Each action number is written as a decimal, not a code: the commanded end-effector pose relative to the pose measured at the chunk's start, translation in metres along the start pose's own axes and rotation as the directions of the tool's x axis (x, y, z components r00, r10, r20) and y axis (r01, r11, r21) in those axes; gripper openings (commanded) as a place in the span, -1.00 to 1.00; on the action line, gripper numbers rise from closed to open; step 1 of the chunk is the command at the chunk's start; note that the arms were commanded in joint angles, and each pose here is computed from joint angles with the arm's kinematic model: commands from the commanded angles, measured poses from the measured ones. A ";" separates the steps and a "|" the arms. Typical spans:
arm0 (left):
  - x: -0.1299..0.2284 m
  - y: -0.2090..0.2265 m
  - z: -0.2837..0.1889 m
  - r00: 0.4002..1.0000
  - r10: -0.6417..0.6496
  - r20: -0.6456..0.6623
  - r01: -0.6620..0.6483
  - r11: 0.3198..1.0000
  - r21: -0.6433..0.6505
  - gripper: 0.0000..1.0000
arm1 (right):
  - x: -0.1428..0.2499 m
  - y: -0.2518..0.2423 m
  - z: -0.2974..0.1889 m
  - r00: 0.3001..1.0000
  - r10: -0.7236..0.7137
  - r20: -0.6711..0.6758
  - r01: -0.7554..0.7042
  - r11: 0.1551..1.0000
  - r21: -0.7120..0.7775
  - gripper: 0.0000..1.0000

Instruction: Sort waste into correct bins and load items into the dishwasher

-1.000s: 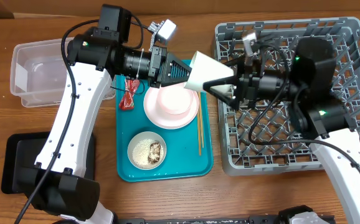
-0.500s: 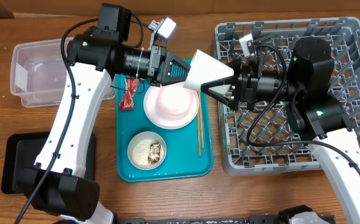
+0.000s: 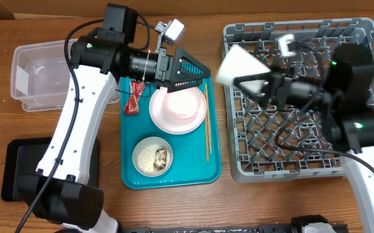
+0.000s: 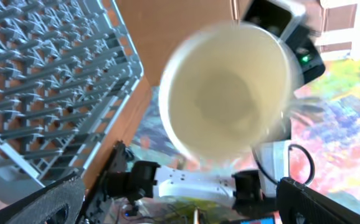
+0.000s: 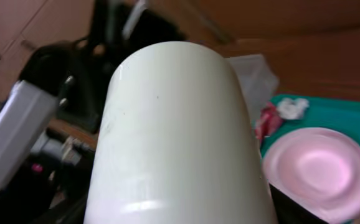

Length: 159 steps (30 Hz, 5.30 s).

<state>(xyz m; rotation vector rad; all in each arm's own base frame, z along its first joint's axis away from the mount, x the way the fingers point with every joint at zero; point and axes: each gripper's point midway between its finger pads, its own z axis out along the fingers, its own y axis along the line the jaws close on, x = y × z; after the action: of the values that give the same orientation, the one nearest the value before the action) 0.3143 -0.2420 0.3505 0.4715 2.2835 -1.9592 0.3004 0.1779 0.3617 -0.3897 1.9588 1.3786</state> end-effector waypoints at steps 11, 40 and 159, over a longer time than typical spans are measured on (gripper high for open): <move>-0.018 0.039 -0.025 0.995 0.017 0.103 0.009 0.969 -0.245 1.00 | 0.099 -0.149 -0.145 0.861 0.421 0.285 -0.414 0.253 0.874 0.18; 0.008 0.148 -0.091 0.965 -0.090 0.248 0.262 0.431 -0.863 1.00 | 0.068 -0.143 -0.061 0.927 0.374 0.002 -0.202 0.496 0.844 0.94; 0.049 0.027 -0.250 0.801 0.168 0.574 0.548 0.181 -0.817 1.00 | 0.053 -0.247 -0.052 0.951 -0.022 -0.309 0.275 -0.400 0.874 -0.69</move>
<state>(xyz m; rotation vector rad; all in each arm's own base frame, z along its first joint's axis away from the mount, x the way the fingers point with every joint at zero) 0.3063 0.0110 0.3529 -0.5357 2.5654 -0.1219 0.3877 0.0172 0.1548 0.2078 2.2477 -1.0944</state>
